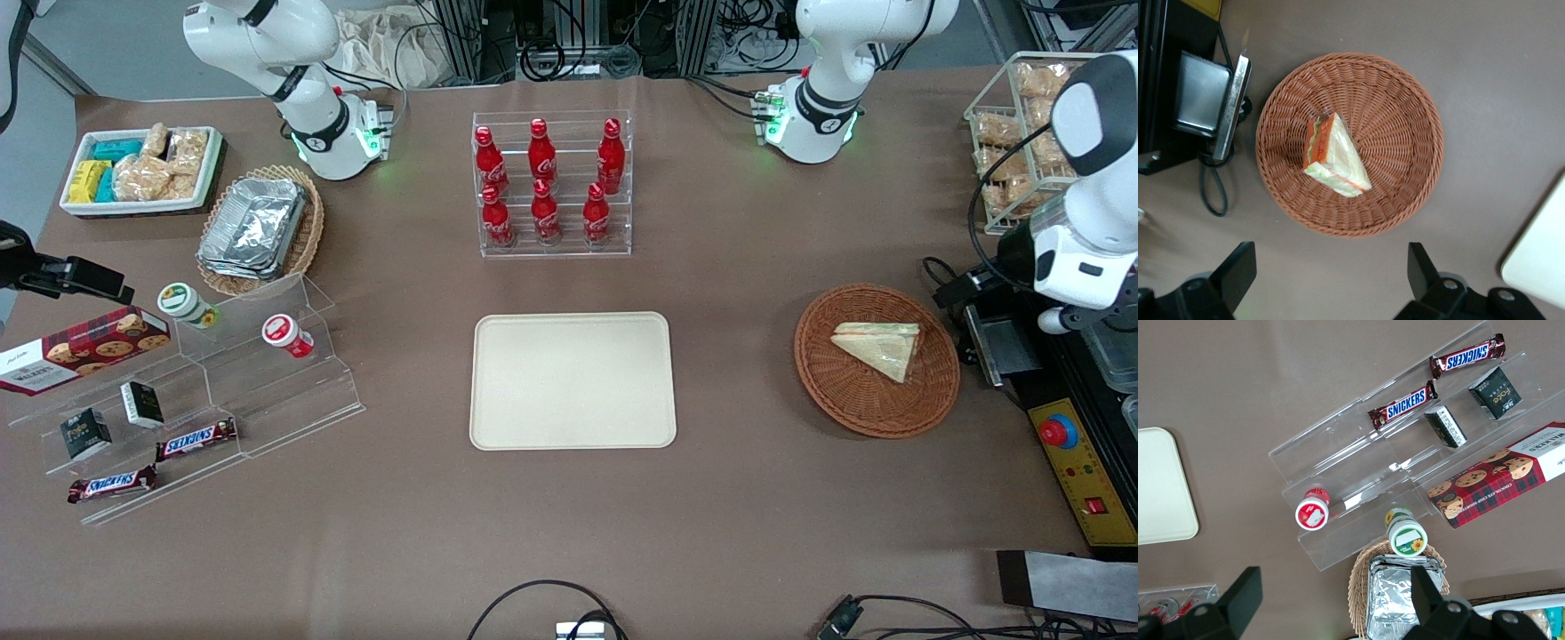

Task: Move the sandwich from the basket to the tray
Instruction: 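Move the left gripper over the wrapped sandwich in the wicker basket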

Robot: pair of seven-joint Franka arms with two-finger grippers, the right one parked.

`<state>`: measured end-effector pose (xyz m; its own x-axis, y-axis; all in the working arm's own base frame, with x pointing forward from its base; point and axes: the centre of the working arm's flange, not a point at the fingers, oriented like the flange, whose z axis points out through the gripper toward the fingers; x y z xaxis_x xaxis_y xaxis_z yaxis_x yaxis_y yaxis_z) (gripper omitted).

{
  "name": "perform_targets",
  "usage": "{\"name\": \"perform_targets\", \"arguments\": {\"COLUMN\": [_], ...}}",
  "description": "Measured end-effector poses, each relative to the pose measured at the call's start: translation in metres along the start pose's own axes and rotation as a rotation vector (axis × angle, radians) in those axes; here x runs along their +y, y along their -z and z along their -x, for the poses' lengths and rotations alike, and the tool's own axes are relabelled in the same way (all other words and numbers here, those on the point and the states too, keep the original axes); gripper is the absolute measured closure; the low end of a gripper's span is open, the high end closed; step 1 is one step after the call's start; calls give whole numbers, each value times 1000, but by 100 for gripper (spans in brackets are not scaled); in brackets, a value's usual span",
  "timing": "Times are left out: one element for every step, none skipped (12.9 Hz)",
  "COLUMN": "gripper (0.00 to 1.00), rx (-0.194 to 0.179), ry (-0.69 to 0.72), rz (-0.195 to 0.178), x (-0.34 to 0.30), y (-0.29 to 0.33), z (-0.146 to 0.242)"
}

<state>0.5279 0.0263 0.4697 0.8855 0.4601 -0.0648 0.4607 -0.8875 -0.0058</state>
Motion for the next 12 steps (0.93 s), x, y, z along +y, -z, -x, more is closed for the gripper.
{"name": "perform_targets", "arguments": {"gripper": [0,0,0,0,0,0,0,0,0,0,0,0], "rx": [7,13,18,22,27,35,45,55,66,74,82,88], "ry": [28,43,56,73,92,111,128,145,163,184,204,226], "rz": [4,7,9,13,17,22,28,35,41,46,50,54], "x": [-2,-3,-5,-10,-17,-24,-31,-39,-44,-46,-47,-48], "y": [-13,-26,-37,-46,-54,-61,-69,-78,-88,-96,-104,-110], "z": [3,6,8,8,7,5,4,4,5,7,10,12]}}
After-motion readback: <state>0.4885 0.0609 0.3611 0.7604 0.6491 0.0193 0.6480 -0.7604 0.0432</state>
